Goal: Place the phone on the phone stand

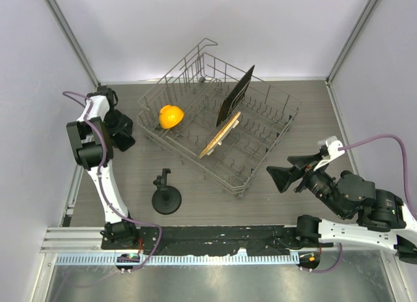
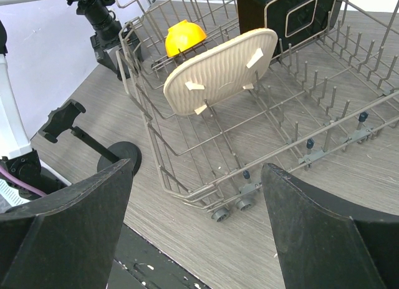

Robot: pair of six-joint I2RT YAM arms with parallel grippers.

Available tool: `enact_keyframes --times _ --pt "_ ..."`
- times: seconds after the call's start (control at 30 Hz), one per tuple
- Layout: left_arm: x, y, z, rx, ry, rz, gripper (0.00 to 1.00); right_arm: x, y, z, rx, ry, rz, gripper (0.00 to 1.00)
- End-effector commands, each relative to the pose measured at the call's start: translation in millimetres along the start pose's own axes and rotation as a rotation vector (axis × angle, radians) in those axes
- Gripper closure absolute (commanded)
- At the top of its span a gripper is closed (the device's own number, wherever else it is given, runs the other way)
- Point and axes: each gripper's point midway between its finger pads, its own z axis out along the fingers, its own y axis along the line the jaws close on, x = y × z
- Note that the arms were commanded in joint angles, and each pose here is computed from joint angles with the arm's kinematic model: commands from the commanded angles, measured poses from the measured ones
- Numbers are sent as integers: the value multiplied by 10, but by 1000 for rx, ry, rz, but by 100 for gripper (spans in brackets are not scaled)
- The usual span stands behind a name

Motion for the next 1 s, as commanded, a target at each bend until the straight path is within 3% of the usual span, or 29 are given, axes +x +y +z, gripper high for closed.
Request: enact_keyframes --times 0.0,0.13,0.23,0.27,0.33,0.57,0.77,0.97 --pt "-317 102 270 -3 -103 -70 8 -172 31 -19 -2 -43 46 11" --pt "-278 121 316 -1 -95 -59 19 -166 47 8 2 -42 42 11" --pt "-263 121 345 11 -98 -54 46 -154 63 50 17 -34 43 11" --pt "-300 106 299 27 -116 -59 70 -140 48 72 38 -28 37 10" --pt "-299 122 243 29 -130 -70 99 -119 21 86 74 -1 24 3" --pt "-609 186 -588 113 -327 -140 100 -77 57 149 100 38 6 1" --pt "-601 251 -1112 193 -401 -168 100 -144 -14 117 112 -9 20 1" --pt "-489 385 -1888 332 -521 -203 100 -77 39 156 98 23 -13 1"
